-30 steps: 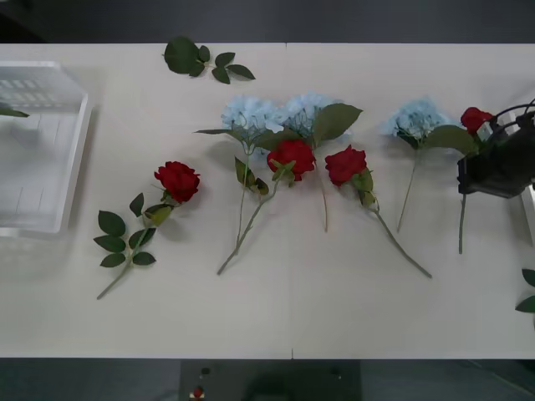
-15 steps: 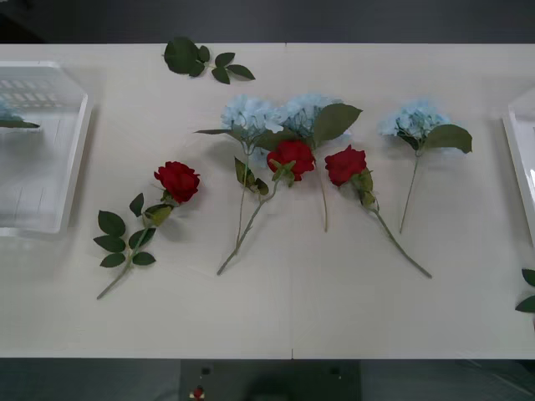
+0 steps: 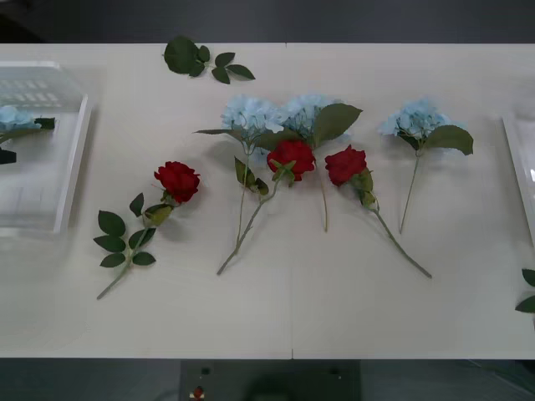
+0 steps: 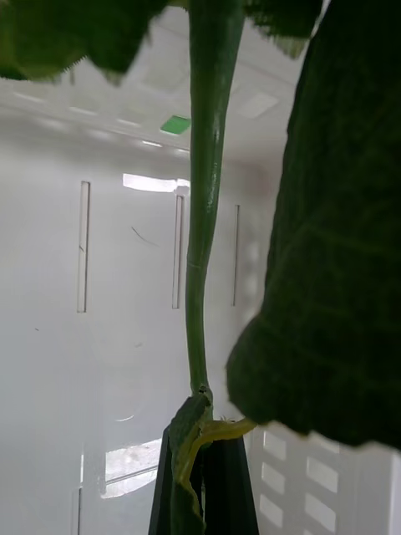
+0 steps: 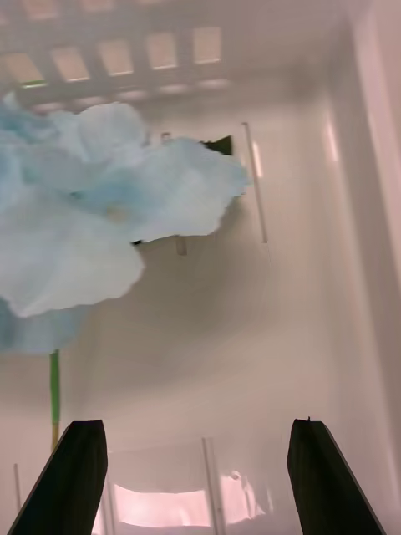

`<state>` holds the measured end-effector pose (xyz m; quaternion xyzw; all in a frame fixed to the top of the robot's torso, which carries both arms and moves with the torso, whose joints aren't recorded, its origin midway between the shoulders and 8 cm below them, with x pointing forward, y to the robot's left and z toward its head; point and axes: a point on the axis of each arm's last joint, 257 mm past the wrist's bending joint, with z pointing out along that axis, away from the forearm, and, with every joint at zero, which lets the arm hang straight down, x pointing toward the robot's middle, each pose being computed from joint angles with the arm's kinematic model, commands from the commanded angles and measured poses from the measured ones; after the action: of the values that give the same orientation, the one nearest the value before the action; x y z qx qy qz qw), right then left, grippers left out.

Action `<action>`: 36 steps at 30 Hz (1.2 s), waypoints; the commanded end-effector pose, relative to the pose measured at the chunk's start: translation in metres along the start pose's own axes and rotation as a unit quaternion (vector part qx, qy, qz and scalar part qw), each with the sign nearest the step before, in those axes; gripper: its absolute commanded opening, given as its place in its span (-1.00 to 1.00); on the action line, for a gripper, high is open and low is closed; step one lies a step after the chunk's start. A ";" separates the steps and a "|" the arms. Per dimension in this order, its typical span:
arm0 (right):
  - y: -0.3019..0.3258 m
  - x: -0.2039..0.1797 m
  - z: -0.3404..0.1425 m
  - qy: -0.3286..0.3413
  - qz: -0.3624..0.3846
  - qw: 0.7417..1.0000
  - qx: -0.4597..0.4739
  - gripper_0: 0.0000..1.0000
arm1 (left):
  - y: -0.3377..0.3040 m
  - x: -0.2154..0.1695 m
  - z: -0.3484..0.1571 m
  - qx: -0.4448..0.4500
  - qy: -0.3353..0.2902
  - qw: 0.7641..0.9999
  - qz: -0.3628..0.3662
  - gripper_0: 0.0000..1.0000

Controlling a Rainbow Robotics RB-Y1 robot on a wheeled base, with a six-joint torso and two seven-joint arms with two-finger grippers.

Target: Put the red flowers into the right box and the blue flowers into the left box

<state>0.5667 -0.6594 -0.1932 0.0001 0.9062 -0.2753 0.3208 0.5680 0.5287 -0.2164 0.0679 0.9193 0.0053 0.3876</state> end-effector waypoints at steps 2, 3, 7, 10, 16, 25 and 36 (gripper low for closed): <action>-0.007 0.011 0.007 -0.002 0.066 0.998 0.019 -1.00 | 0.009 -0.051 -0.058 0.014 -0.006 1.000 0.018 0.25; -0.010 0.012 0.008 -0.002 0.069 0.997 0.022 -1.00 | 0.006 -0.054 -0.062 0.018 -0.003 1.000 0.022 0.24; -0.018 0.021 0.010 0.007 0.067 0.997 0.044 -1.00 | -0.024 -0.063 -0.085 0.061 0.031 0.997 0.046 0.41; -0.024 0.025 0.010 0.011 0.055 0.997 0.053 -0.66 | -0.056 -0.061 -0.096 0.093 0.066 0.993 0.039 0.91; -0.033 0.030 0.010 0.014 0.016 0.997 0.068 0.88 | -0.121 -0.049 -0.103 0.094 0.133 0.985 0.057 1.00; 0.047 0.014 -0.003 0.033 0.073 0.994 -0.077 1.00 | -0.186 -0.004 -0.065 0.063 0.137 0.985 0.081 1.00; 0.210 -0.030 -0.112 0.100 0.182 0.901 -0.380 1.00 | -0.231 0.039 -0.009 0.035 0.092 0.988 0.119 1.00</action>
<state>0.5592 -0.4223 -0.2369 0.0688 0.9564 0.1456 0.2436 0.4997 0.3229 -0.2509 0.1630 0.9452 0.0077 0.2828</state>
